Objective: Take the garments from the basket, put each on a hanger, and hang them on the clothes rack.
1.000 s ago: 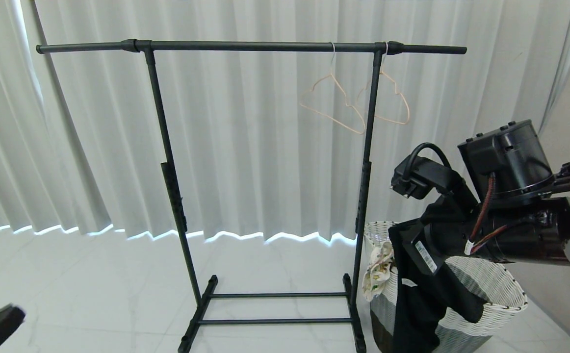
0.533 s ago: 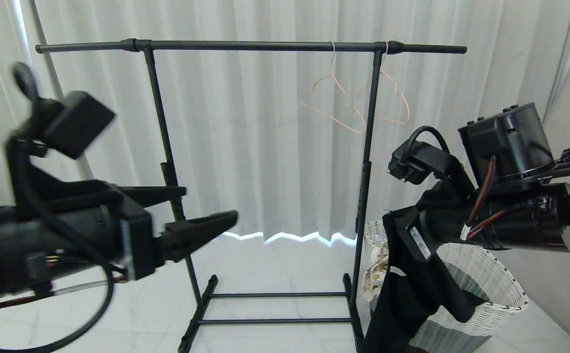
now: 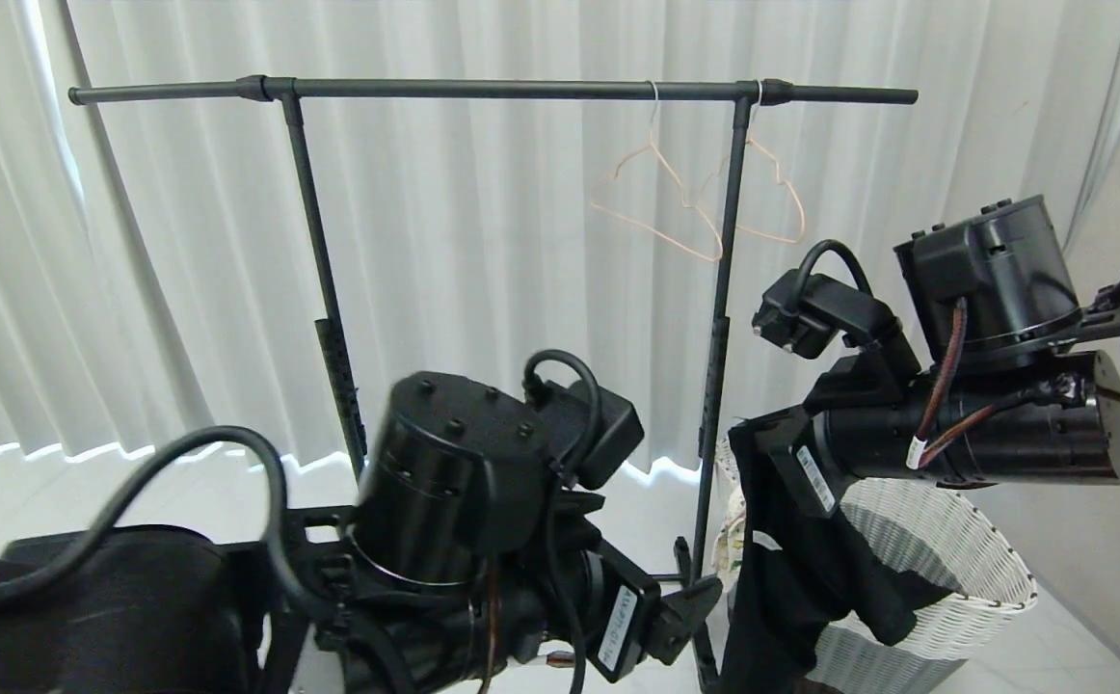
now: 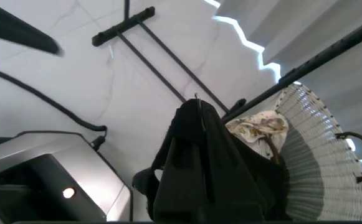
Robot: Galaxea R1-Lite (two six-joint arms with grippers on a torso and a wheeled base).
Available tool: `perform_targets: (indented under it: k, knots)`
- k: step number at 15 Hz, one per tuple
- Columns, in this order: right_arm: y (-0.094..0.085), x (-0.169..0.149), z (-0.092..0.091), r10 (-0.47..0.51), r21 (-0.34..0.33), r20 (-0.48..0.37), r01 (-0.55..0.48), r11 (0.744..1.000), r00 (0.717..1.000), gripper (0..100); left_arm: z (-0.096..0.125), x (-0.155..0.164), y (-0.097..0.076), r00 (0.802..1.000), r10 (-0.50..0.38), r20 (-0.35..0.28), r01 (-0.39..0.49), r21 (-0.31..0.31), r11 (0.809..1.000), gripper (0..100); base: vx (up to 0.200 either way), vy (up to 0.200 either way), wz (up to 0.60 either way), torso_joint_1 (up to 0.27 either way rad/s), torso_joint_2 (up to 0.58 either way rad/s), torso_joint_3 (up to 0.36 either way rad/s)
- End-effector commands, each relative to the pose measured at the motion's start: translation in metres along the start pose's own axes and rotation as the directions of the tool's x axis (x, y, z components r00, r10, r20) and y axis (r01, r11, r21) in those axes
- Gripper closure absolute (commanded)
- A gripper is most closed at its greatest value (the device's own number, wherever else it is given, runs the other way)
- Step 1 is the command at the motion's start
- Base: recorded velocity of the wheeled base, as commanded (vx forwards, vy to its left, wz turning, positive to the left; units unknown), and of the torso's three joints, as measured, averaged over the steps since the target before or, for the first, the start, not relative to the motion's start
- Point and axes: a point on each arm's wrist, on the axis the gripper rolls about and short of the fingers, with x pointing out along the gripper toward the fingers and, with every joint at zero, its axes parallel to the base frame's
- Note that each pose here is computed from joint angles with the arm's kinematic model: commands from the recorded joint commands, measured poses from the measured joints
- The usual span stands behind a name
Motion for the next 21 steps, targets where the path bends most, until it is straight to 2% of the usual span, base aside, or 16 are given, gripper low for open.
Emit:
perform_targets:
  k: [1,4,7,9,11,14,15,17,19,21]
  knots:
    - [0.002,0.001,-0.001,0.010,0.009,-0.007,-0.010,1.000,1.000,100,-0.017,0.026,-0.001,0.996,0.001,-0.087,0.000,0.008,1.000,0,0.000,0.000,0.00,0.000,0.00,0.000]
    - [0.007,0.005,-0.001,0.029,0.014,-0.014,-0.029,0.999,0.999,100,-0.019,0.034,-0.003,0.996,-0.002,-0.084,0.002,0.004,1.000,0,0.000,0.000,0.00,0.000,0.00,0.000]
    - [0.017,0.005,0.001,0.070,-0.003,-0.007,-0.070,0.998,0.998,100,-0.021,0.052,-0.003,0.999,-0.018,-0.035,0.018,0.001,1.000,0,0.000,0.000,0.00,0.000,0.00,0.000]
    - [0.020,0.003,0.002,0.077,-0.008,-0.002,-0.077,0.997,0.997,100,-0.025,0.058,-0.003,0.998,-0.036,-0.053,0.036,-0.002,0.999,0,0.000,0.000,0.00,0.000,0.00,0.000]
    - [0.023,-0.002,0.004,0.088,-0.017,0.015,-0.088,0.996,0.996,100,-0.026,0.065,0.000,0.998,-0.026,-0.055,0.024,-0.043,0.999,0,0.000,0.000,0.00,0.000,0.00,0.000]
    - [0.028,-0.007,0.009,0.101,-0.026,0.037,-0.100,0.995,0.994,100,-0.016,0.080,0.001,0.999,-0.020,-0.027,0.015,-0.181,0.983,0,0.000,0.000,0.00,0.000,0.00,0.000]
    - [0.029,-0.008,0.009,0.105,-0.029,0.039,-0.104,0.994,0.994,100,-0.016,0.084,0.001,1.000,-0.013,-0.028,0.007,-0.208,0.978,0,0.000,0.000,0.00,0.000,0.00,0.000]
    - [0.030,-0.008,0.010,0.106,-0.032,0.041,-0.105,0.994,0.994,100,-0.022,0.089,0.007,0.998,0.041,-0.050,-0.051,-0.215,0.975,0,0.000,0.000,0.00,0.000,0.00,0.000]
    - [0.030,-0.008,0.010,0.104,-0.030,0.044,-0.103,0.994,0.994,100,-0.027,0.084,0.007,0.997,0.047,-0.064,-0.060,-0.215,0.975,0,0.000,0.000,0.00,0.000,0.00,0.000]
    - [0.030,-0.008,0.009,0.103,-0.032,0.039,-0.102,0.994,0.994,100,-0.021,0.069,0.007,0.999,0.043,-0.030,-0.049,-0.221,0.974,0,0.000,0.000,0.00,0.000,0.00,0.000]
